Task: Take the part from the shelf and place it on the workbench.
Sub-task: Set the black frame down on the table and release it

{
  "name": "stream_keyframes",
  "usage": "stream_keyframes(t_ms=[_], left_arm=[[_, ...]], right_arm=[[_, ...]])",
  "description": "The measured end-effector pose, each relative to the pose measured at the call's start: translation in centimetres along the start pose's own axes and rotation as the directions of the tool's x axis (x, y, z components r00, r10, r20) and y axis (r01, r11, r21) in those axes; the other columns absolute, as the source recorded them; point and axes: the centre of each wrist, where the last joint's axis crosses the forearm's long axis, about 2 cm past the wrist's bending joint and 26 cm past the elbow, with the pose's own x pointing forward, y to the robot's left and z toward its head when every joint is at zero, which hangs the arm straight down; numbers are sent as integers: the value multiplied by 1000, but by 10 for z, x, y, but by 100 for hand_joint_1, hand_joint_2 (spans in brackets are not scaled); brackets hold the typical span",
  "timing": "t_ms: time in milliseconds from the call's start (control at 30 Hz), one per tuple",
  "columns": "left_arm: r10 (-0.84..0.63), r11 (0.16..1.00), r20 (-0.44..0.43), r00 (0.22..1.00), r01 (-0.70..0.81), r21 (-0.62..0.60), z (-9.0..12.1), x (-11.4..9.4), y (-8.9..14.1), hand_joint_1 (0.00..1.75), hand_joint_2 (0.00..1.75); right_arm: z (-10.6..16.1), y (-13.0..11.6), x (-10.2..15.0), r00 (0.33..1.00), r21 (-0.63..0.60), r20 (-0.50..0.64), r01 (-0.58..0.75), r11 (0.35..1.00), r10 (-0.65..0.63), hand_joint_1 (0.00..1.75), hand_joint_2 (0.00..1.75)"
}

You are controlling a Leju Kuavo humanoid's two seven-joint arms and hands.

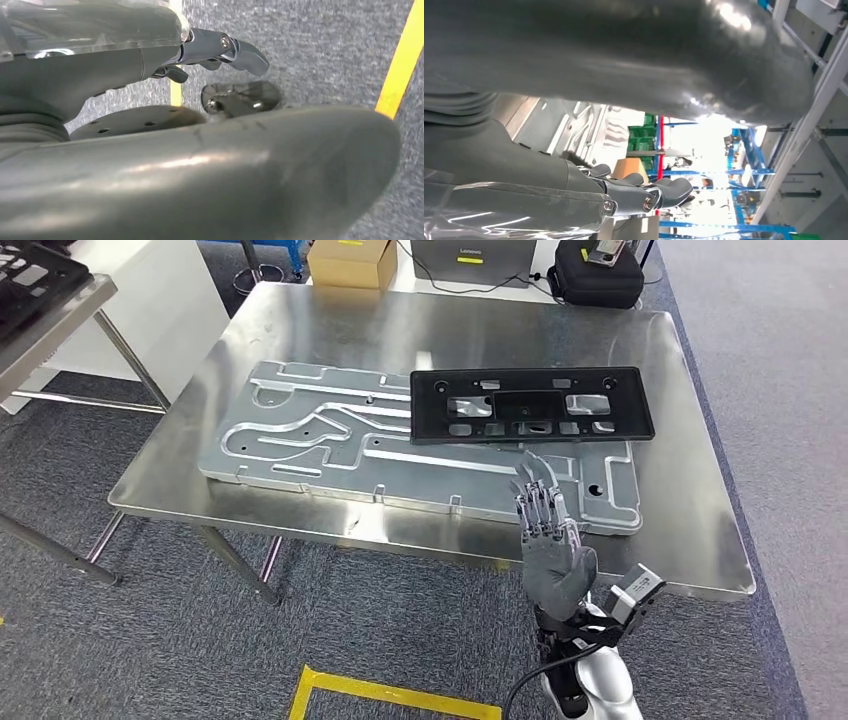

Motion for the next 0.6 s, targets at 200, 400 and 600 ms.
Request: stream_keyframes(t_ms=[200,400,600], left_arm=[[-5,1000,-7,1000,5,4,0,1,1,0,0],[-8,1000,-16,1000,9,11,0,1,1,0,0],[-20,1000,-19,1000,20,9,0,0,1,0,0]], right_arm=[[3,4,-1,1000,-6,-13,8,1000,-9,0,0],[7,4,-3,999,-17,-44,2,1000,-3,0,0],[9,2,-7,996,-31,-83,-15,999,12,0,0]])
